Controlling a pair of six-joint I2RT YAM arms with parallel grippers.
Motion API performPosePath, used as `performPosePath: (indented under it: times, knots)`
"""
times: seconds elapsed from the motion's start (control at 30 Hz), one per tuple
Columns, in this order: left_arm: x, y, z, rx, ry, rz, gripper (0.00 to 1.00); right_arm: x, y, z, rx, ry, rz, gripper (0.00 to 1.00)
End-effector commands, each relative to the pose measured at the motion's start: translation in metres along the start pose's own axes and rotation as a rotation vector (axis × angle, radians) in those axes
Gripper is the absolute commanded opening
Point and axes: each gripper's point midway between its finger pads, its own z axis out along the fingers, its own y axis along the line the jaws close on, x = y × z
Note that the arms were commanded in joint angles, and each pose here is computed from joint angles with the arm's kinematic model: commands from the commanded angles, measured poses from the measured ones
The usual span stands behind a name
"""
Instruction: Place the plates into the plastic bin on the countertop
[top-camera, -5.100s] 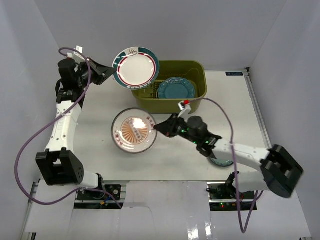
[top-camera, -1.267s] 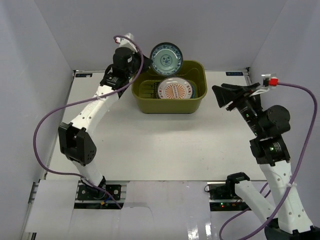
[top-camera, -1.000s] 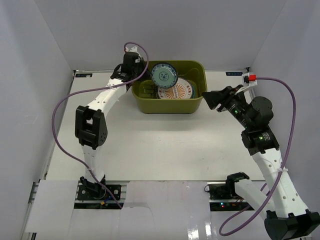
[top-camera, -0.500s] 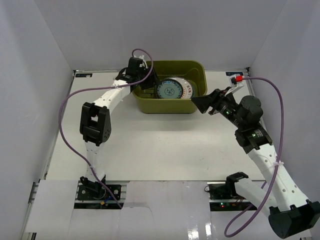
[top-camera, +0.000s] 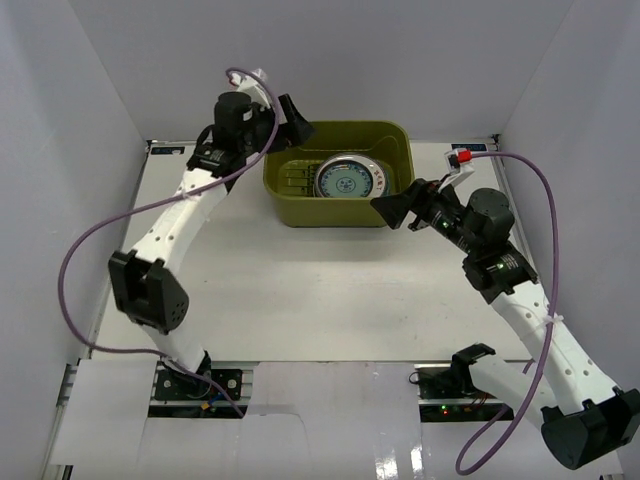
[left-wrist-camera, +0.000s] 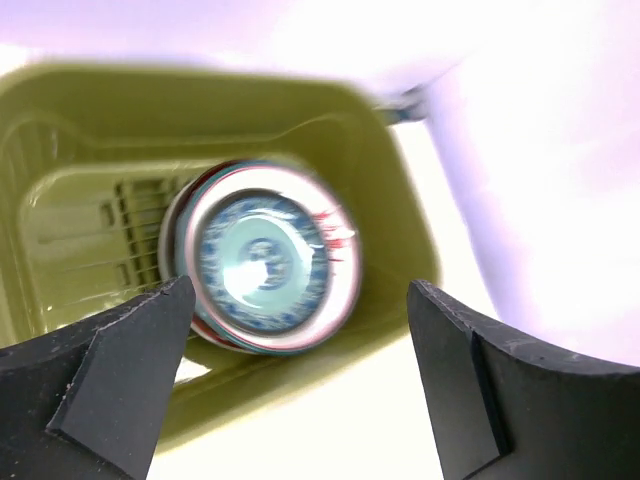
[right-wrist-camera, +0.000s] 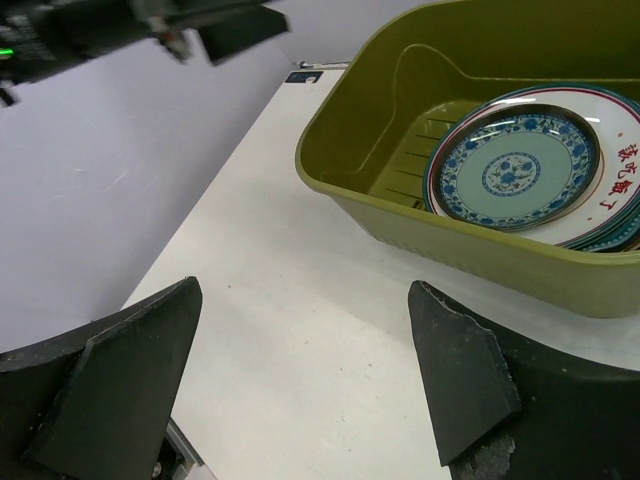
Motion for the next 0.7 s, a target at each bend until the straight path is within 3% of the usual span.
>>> performPosePath:
  times: [0.0,0.13,0.17,0.2,0.3,0.4,0.67]
  knots:
    - [-0.039,-0.057,-0.075,0.164,-0.152,0.081,0.98,-0.031,0.025,-0.011,-0.063,-0.071,-0.076,0.9]
    - [-0.026,-0.083,-0.139,0.286,-0.173,0.111,0.98,-0.042,0.031,-0.035,-0.034,-0.097,-0.146,0.9]
    - [-0.008,-0.08,-0.147,0.302,-0.139,0.108,0.98,-0.046,0.032,-0.042,-0.02,-0.114,-0.161,0.9]
    - [-0.013,-0.093,-0.179,0.34,-0.189,0.126,0.98,-0.057,0.034,-0.057,0.006,-0.166,-0.179,0.9]
    - [0.013,-0.095,-0.225,0.39,-0.207,0.114,0.98,-0.071,0.027,-0.084,0.097,-0.238,-0.206,0.9]
    - [0.051,-0.091,-0.24,0.452,-0.16,0.092,0.98,-0.067,0.019,-0.099,0.158,-0.242,-0.202,0.9]
    - [0.046,-0.113,-0.288,0.52,-0.185,0.135,0.98,-0.074,0.034,-0.115,0.145,-0.223,-0.169,0.9]
